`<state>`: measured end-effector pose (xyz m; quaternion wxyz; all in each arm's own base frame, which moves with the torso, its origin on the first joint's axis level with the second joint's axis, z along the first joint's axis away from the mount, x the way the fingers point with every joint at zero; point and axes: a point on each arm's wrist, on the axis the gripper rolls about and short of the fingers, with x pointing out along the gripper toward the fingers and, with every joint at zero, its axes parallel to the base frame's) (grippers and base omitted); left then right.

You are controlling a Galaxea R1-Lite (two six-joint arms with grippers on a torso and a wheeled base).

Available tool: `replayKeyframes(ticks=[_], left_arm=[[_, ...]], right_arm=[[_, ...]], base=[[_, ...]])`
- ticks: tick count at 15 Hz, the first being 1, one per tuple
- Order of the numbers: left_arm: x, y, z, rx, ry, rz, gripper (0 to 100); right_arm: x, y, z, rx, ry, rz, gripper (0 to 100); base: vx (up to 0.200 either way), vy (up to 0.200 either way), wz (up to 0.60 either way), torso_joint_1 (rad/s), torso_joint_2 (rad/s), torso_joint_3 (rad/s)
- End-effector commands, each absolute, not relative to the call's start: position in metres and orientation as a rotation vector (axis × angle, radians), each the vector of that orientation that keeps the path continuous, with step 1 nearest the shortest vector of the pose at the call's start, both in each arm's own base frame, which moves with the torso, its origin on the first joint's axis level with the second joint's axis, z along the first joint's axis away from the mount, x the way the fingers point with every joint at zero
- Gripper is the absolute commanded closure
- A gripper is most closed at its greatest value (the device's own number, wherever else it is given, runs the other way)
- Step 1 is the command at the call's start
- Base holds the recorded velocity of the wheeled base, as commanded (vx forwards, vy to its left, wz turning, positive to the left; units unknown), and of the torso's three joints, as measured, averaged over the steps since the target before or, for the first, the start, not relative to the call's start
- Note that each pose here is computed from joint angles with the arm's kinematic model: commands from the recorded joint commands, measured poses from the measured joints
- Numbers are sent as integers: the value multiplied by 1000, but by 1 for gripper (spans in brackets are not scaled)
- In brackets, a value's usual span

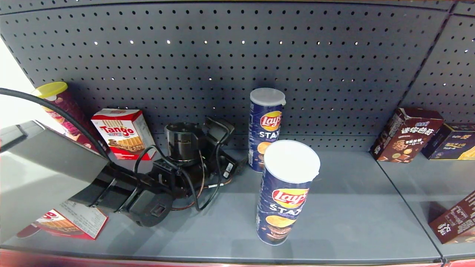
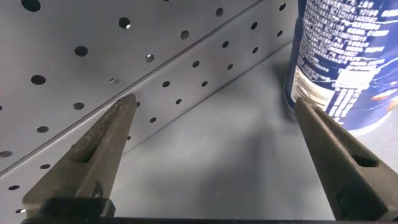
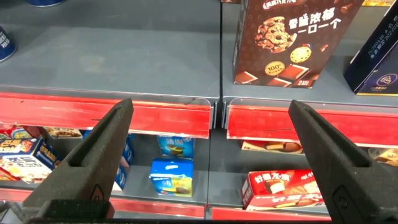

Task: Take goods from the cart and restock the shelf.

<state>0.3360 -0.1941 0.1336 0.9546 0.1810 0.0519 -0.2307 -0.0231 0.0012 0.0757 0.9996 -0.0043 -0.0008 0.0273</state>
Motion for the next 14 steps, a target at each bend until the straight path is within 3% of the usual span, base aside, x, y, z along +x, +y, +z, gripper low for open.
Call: replayKeyframes(ticks=[1,5,8,11,14], left_arm=[[324,-189,152,356,68,-468,0],[293,-167,187,324,-18,-459,0],[241,-148,229,177,-123,-521,0],[196,-121,235,140,-151,-524,0],[138,-87,220,129,-163,-531,0]], right_arm=[[-23,1,76,-8,0,55,0],[-23,1,76,-9,0,55,0],[-23,1,76,-9,0,55,0],[-23,1,76,-8,0,55,0],[-23,1,76,-8,0,55,0]], base=[[0,0,0,0,0,0],[0,0,0,0,0,0],[0,0,0,0,0,0],[0,0,0,0,0,0],[0,0,0,0,0,0]])
